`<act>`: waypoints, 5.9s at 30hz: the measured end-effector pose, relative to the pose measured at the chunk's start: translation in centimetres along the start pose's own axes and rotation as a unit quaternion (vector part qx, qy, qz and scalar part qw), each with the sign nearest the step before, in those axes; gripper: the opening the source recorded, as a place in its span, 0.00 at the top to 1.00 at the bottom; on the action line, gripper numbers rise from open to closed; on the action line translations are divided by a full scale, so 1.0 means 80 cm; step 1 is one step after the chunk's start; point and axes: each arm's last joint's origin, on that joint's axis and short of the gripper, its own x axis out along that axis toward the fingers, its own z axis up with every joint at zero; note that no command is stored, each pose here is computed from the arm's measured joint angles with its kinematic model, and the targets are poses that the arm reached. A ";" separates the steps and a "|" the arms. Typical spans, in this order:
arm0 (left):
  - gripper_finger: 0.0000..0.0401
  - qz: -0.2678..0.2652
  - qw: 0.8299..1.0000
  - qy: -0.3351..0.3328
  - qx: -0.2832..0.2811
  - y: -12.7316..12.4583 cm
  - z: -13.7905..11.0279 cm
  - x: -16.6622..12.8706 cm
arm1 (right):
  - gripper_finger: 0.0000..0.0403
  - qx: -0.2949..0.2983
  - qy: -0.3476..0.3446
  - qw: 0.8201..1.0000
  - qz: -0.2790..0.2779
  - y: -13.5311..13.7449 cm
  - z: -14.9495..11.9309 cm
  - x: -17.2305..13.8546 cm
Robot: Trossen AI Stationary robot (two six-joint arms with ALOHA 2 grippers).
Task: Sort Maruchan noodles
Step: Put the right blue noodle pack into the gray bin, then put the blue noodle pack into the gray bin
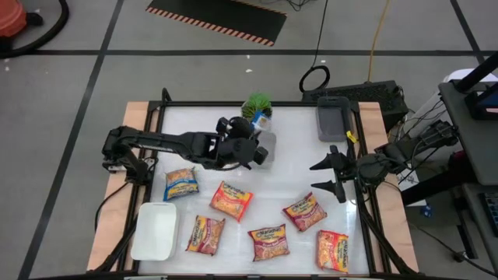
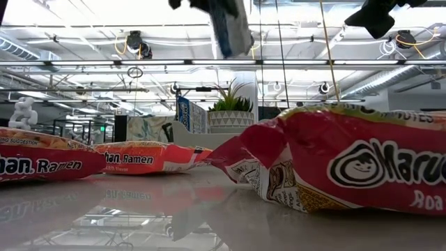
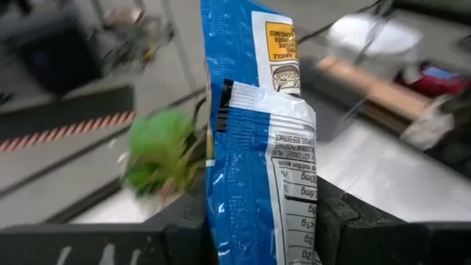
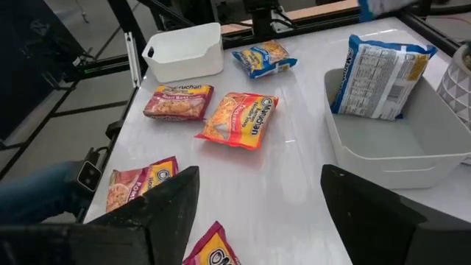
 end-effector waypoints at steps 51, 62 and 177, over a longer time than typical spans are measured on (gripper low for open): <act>0.68 0.132 0.973 0.173 -0.080 -0.009 -0.112 0.119 | 0.32 -0.001 0.004 1.000 -0.001 0.001 -0.001 0.002; 0.68 0.150 0.967 0.175 -0.106 0.005 -0.158 0.140 | 0.32 0.011 0.004 1.000 -0.001 0.001 -0.001 0.002; 0.36 0.067 0.907 0.415 -0.014 0.102 -0.274 0.017 | 0.32 0.010 0.001 1.000 -0.025 0.014 0.005 0.072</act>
